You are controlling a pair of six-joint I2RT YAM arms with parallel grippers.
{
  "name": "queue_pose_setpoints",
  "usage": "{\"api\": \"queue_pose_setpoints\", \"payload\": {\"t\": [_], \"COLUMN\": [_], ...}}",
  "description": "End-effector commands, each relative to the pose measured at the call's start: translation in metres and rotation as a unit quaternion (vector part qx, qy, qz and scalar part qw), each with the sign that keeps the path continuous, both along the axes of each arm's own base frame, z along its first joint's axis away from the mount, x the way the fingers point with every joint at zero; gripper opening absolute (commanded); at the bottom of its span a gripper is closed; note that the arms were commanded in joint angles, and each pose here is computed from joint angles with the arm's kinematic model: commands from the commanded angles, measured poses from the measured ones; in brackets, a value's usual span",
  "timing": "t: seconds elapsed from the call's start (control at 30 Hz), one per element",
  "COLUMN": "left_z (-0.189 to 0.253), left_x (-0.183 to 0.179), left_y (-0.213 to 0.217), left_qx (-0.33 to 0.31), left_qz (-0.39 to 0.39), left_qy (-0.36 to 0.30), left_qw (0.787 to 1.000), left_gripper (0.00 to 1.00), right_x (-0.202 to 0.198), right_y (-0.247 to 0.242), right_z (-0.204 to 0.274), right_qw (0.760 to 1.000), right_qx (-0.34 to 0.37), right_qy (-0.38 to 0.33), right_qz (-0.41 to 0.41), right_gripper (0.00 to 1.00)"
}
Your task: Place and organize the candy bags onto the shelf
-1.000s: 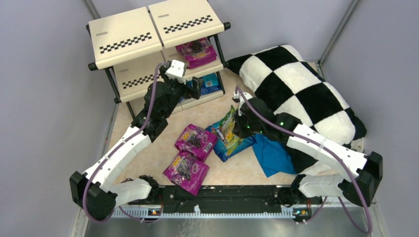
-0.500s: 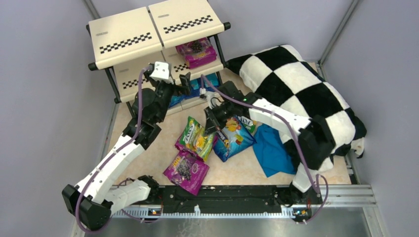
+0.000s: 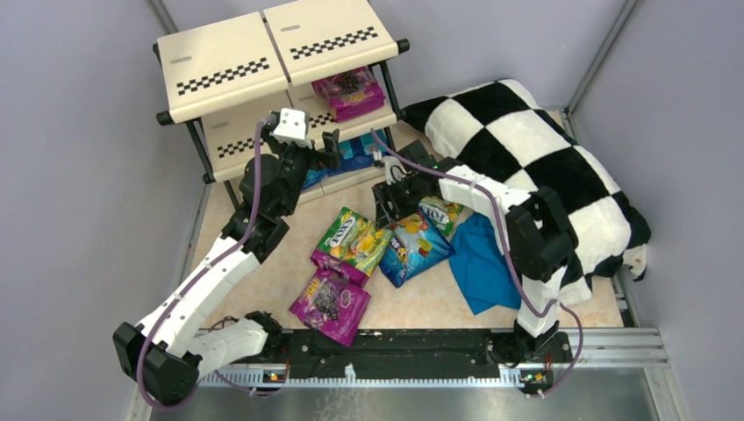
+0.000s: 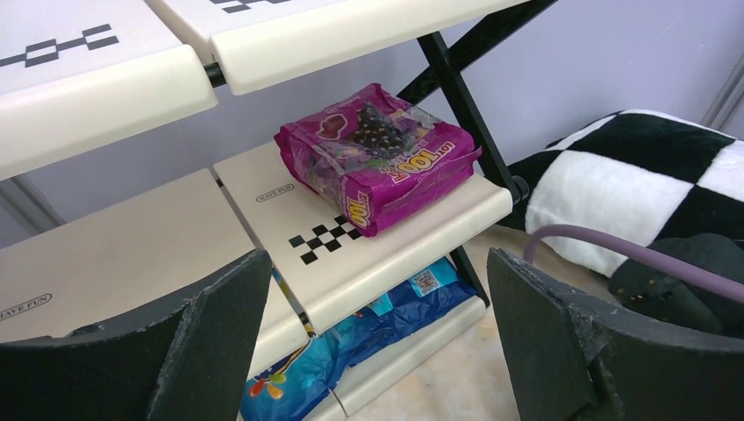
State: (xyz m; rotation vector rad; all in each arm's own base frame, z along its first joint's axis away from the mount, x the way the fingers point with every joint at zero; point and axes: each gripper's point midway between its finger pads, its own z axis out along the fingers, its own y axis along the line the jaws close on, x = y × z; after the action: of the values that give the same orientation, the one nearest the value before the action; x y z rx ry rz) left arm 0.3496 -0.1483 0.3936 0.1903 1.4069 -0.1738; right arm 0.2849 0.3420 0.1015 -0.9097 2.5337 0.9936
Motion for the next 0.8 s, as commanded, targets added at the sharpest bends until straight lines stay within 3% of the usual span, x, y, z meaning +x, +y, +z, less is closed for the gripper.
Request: {"api": "queue_pose_setpoints", "payload": {"t": [0.0,0.13,0.23,0.33,0.47,0.77], "left_z": [0.011,0.01,0.01,0.01,0.009,0.009], "left_x": [0.0,0.001,0.001,0.001,0.001,0.001], "left_y": [0.001,0.0,-0.002,-0.003,-0.003,-0.002], "left_qx": [-0.008,-0.008,-0.01,-0.011,-0.011,-0.012], "left_qz": [0.002,0.002,-0.002,-0.004,-0.004,-0.002], "left_qy": [-0.02,-0.017,-0.016,-0.015,-0.013,-0.013], "left_qw": [1.0,1.0,1.0,1.0,1.0,1.0], "left_gripper": [0.99,0.99,0.99,0.99,0.99,0.99], "right_x": [0.023,0.024,0.014,-0.001,-0.011,-0.022], "right_y": [-0.01,-0.026,-0.029,-0.022,-0.017,-0.004], "right_z": [0.025,0.037,0.045,0.052,0.054,0.038], "right_qw": [0.992,0.979,0.968,0.954,0.917,0.896], "right_qx": [-0.005,-0.002,0.042,0.119,0.218,0.229], "right_qy": [-0.064,-0.069,-0.044,-0.008,0.048,0.052], "right_qz": [-0.106,-0.191,-0.245,-0.276,-0.33,-0.378], "right_gripper": [0.64,0.79,0.83,0.83,0.83,0.75]}}
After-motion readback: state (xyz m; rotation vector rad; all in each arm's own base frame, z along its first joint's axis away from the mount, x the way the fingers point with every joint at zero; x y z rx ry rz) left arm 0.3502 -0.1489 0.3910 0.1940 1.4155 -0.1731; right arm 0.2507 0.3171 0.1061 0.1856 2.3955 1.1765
